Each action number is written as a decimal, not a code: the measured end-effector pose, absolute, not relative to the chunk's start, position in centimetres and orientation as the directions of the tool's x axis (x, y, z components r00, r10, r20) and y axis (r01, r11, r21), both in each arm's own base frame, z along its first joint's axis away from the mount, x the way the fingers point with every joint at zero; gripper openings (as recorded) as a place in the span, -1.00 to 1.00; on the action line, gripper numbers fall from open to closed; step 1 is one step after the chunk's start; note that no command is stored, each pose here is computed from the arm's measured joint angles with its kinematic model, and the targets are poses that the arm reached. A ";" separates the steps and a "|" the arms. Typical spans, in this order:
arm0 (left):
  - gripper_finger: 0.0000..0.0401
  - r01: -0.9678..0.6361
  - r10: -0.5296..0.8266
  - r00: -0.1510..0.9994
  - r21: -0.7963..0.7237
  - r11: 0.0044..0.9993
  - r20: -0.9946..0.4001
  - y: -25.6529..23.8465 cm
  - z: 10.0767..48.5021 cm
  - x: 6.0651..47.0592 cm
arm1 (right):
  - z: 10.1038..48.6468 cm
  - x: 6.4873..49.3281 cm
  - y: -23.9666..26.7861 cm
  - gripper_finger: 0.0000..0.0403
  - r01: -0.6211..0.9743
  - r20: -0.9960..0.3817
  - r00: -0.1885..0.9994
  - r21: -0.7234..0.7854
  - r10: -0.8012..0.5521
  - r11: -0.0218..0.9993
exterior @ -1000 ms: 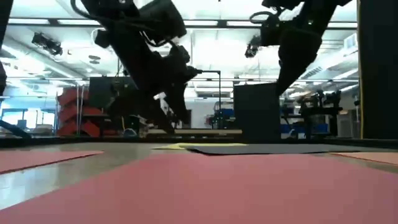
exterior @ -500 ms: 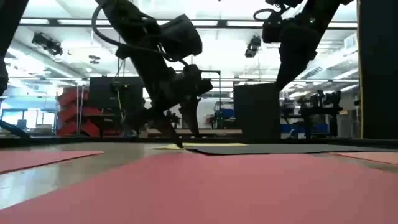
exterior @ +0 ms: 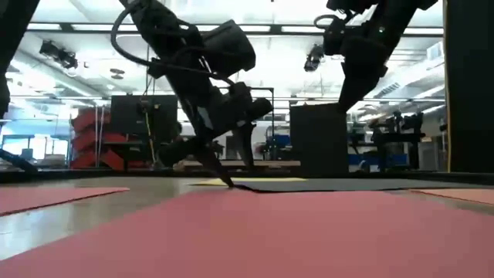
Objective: Organize paper
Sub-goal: Stack the black paper on top of the black paper
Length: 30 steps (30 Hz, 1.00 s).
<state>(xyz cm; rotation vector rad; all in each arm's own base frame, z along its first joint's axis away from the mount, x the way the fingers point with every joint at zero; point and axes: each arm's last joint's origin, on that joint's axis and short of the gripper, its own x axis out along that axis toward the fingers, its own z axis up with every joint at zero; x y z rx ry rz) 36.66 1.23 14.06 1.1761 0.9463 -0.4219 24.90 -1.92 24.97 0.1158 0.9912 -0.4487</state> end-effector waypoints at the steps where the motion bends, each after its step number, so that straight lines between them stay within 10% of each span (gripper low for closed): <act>1: -0.13 0.708 0.183 0.582 0.604 0.367 -0.793 1.2 14.1 36.8 | 25.0 24.9 -1.9 -0.29 0.417 -0.828 0.466 -0.107 -0.313 0.903; 14: -0.14 0.565 0.151 0.747 0.737 0.370 -0.648 1.2 14.9 38.7 | 25.8 24.3 -2.1 -0.29 0.447 -0.799 0.474 -0.144 -0.370 0.883; 30: -0.14 0.662 0.099 0.597 0.559 0.499 -0.796 1.3 14.8 36.7 | 26.0 24.2 -0.5 -0.29 0.343 -0.812 0.518 -0.089 -0.268 0.935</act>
